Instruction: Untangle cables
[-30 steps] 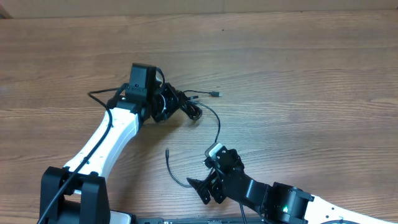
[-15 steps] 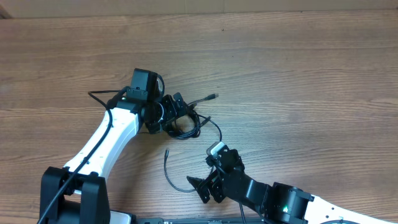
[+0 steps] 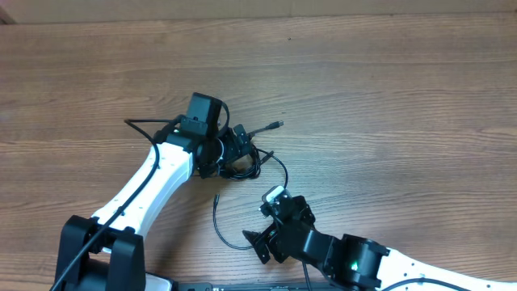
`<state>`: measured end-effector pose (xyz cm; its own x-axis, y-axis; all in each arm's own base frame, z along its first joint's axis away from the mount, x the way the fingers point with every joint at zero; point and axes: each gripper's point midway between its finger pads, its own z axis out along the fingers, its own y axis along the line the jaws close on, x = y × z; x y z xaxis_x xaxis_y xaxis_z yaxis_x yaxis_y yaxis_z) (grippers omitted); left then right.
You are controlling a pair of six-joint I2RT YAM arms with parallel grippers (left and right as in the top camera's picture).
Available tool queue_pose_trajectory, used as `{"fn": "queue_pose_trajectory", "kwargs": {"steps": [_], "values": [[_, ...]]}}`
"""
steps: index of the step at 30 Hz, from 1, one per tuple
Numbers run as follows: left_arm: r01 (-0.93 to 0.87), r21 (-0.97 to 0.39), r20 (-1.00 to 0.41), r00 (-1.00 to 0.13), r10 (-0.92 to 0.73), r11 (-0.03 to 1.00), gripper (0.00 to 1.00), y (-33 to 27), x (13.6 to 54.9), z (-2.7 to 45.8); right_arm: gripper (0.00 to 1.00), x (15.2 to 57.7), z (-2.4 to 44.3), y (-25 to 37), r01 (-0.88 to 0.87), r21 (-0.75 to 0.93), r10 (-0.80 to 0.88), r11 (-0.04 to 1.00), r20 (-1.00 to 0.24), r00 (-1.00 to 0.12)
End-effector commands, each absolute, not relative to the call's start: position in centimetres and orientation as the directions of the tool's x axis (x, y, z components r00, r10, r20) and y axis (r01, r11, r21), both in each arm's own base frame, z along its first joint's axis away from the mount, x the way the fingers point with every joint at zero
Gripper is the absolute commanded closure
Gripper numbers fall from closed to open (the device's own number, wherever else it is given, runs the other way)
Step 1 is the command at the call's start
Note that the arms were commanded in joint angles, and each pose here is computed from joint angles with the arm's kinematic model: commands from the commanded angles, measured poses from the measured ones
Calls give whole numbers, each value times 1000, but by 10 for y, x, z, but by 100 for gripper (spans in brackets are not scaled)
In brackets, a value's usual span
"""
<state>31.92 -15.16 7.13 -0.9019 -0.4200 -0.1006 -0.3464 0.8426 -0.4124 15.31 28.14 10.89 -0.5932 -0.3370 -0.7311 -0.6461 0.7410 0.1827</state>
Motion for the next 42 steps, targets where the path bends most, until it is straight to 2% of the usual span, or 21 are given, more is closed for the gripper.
{"fn": "queue_pose_trajectory", "kwargs": {"steps": [1, 6, 11, 17, 19, 24, 26, 27, 28, 31, 36, 39, 42], "values": [[-451, -340, -127, -847, -515, 825, 8, -136, 320, 70, 0, 155, 110, 286, -641, 188, -324, 744, -738, -592], [-623, -240, -89, -750, -656, 745, 9, -115, 304, 62, 0, 155, 110, 286, -641, 187, -325, 744, -737, -593], [-689, -219, -57, -698, -714, 691, 7, -113, 296, 58, 0, 155, 110, 286, -641, 187, -325, 744, -737, -592], [-748, -202, -31, -640, -768, 632, 27, -109, 287, 45, 0, 155, 110, 286, -641, 187, -325, 744, -737, -592], [-753, -202, -26, -635, -772, 627, 32, -109, 285, 41, 0, 155, 110, 286, -642, 187, -325, 744, -737, -592], [-755, -222, -2, -632, -775, 617, 32, -113, 281, 29, 0, 155, 111, 286, -642, 189, -323, 743, -739, -591], [-754, -227, 1, -633, -774, 616, 29, -114, 280, 26, 0, 155, 111, 286, -642, 188, -324, 743, -738, -591], [-752, -236, -1, -633, -774, 615, 22, -114, 281, 24, 0, 155, 111, 286, -642, 188, -324, 744, -738, -592], [-750, -244, -3, -633, -774, 615, 22, -115, 282, 23, 0, 155, 111, 286, -642, 189, -323, 743, -739, -592], [-736, -284, -20, -637, -771, 615, 27, -119, 289, 21, 0, 155, 111, 286, -642, 188, -324, 743, -739, -591], [-702, -328, -51, -655, -754, 632, 27, -130, 296, 21, 0, 155, 111, 286, -642, 189, -323, 743, -739, -592], [-689, -315, -99, -660, -744, 653, 28, -129, 296, 21, 0, 155, 110, 286, -642, 187, -326, 744, -736, -593], [-676, -299, -144, -665, -733, 673, 32, -129, 296, 21, 0, 155, 111, 286, -642, 188, -324, 743, -738, -592]]}}
